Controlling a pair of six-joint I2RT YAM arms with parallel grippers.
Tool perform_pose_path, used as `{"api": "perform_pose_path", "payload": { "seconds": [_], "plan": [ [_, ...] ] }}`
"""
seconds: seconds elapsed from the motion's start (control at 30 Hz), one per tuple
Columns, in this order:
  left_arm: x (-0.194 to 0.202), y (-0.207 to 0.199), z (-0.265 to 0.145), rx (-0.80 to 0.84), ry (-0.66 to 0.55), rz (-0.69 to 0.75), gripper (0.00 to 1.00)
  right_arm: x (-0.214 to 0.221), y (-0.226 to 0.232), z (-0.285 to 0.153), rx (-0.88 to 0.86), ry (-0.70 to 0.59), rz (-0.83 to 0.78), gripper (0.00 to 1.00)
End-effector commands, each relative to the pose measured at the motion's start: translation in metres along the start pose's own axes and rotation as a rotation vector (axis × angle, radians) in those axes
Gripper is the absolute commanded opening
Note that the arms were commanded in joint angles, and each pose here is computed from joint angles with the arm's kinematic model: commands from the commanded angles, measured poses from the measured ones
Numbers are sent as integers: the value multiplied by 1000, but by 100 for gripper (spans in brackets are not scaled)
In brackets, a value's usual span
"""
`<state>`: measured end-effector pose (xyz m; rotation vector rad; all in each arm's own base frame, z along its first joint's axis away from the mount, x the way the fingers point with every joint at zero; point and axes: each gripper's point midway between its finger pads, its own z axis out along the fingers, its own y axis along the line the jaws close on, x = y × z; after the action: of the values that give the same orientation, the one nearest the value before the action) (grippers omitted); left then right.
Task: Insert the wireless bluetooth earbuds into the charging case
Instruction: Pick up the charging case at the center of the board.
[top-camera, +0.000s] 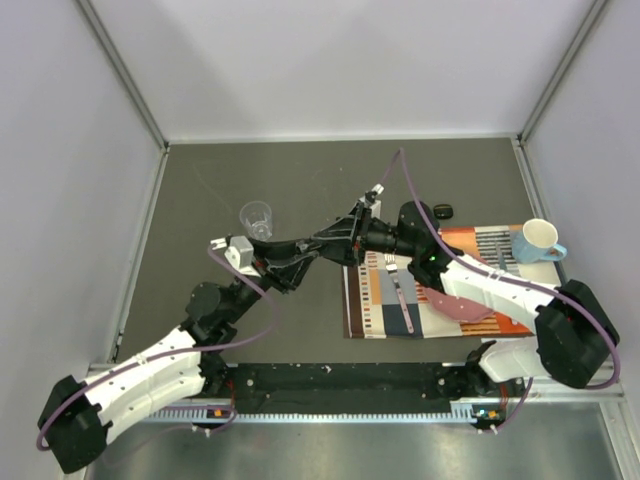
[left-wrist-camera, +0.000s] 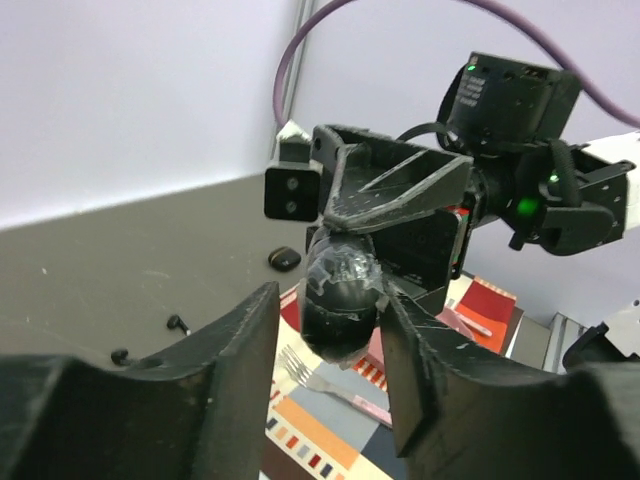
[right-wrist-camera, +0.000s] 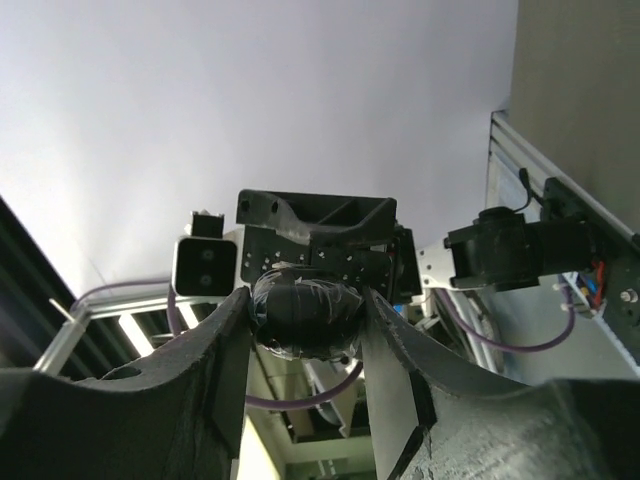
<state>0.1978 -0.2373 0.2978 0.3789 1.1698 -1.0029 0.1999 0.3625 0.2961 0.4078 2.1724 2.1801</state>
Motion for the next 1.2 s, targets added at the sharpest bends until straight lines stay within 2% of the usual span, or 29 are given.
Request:
{"api": "perform_pose_path", "payload": {
  "seconds": [0.0, 0.07, 0.3, 0.43, 0.47, 0.57, 0.7, 0.77, 1.03, 1.17],
  "plan": [
    [-7, 2, 8, -41, 5, -81, 54, 9, 20, -5, -21, -15, -150, 0],
    [-6, 1, 10, -39, 17, -91, 58, 7, 22, -7, -20, -37, -171, 0],
    [-2, -4, 12, -6, 21, -95, 58, 7, 22, -7, -33, -34, -172, 0],
    [-5, -9, 10, 35, -15, -71, 53, 8, 18, -7, -22, -24, -151, 0],
    [-5, -9, 9, 40, -20, -65, 47, 8, 17, -7, -18, -24, -144, 0],
    [-8, -12, 8, 60, -42, -39, 40, 9, 15, -6, -29, -11, -109, 0],
    [-12, -15, 6, 87, -73, -8, 35, 12, 16, -6, -55, 19, -65, 0],
    [-12, -17, 6, 101, -80, 5, 35, 14, 22, -6, -79, 28, -50, 0],
    [-15, -26, 3, 167, -118, 81, 45, 19, 31, -7, -107, 63, 1, 0],
    [-19, -26, 4, 168, -132, 92, 45, 20, 30, -7, -103, 69, 3, 0]
  ]
}}
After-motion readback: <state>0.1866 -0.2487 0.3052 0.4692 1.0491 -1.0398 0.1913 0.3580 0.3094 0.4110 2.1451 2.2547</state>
